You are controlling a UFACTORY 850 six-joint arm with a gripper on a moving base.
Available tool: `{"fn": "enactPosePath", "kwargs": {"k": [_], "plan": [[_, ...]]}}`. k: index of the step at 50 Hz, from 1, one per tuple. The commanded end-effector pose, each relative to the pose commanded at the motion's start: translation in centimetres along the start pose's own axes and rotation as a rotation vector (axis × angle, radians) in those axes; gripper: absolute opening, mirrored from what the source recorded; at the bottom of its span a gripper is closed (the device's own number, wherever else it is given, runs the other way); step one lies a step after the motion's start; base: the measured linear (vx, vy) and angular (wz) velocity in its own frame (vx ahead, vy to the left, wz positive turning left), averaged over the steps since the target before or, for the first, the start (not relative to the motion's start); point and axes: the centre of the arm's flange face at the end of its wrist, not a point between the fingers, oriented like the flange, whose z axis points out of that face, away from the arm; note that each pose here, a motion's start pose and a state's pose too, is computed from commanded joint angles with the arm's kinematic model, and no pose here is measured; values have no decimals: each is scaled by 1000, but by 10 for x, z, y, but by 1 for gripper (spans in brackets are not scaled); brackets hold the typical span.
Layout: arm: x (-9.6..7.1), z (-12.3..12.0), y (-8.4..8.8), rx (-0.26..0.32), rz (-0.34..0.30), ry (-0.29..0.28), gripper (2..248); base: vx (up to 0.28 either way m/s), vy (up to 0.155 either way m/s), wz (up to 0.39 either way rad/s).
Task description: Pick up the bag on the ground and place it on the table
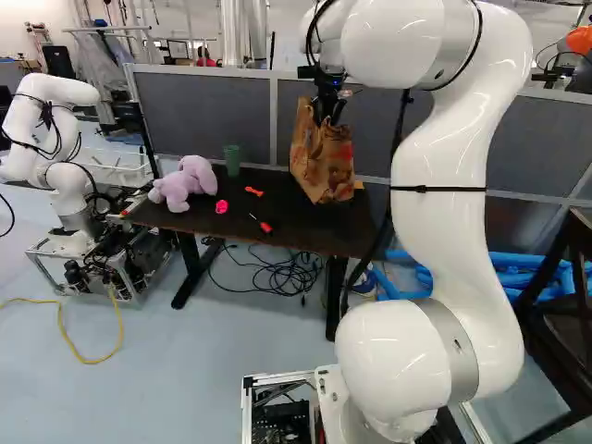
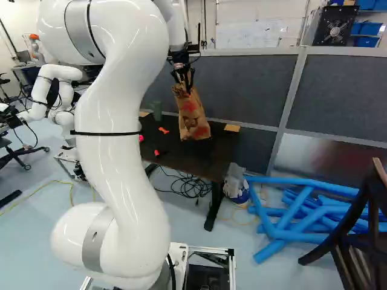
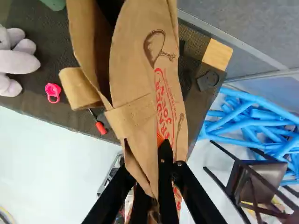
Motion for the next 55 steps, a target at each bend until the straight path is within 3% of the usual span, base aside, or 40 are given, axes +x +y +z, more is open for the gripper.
{"fn": "enactPosePath", "kwargs": {"k": [28, 55], "plan": [[-17, -3, -2, 14, -286, -51, 23, 0, 0, 0], [-12, 29, -2, 42, -306, -99, 23, 0, 0, 0]]}}
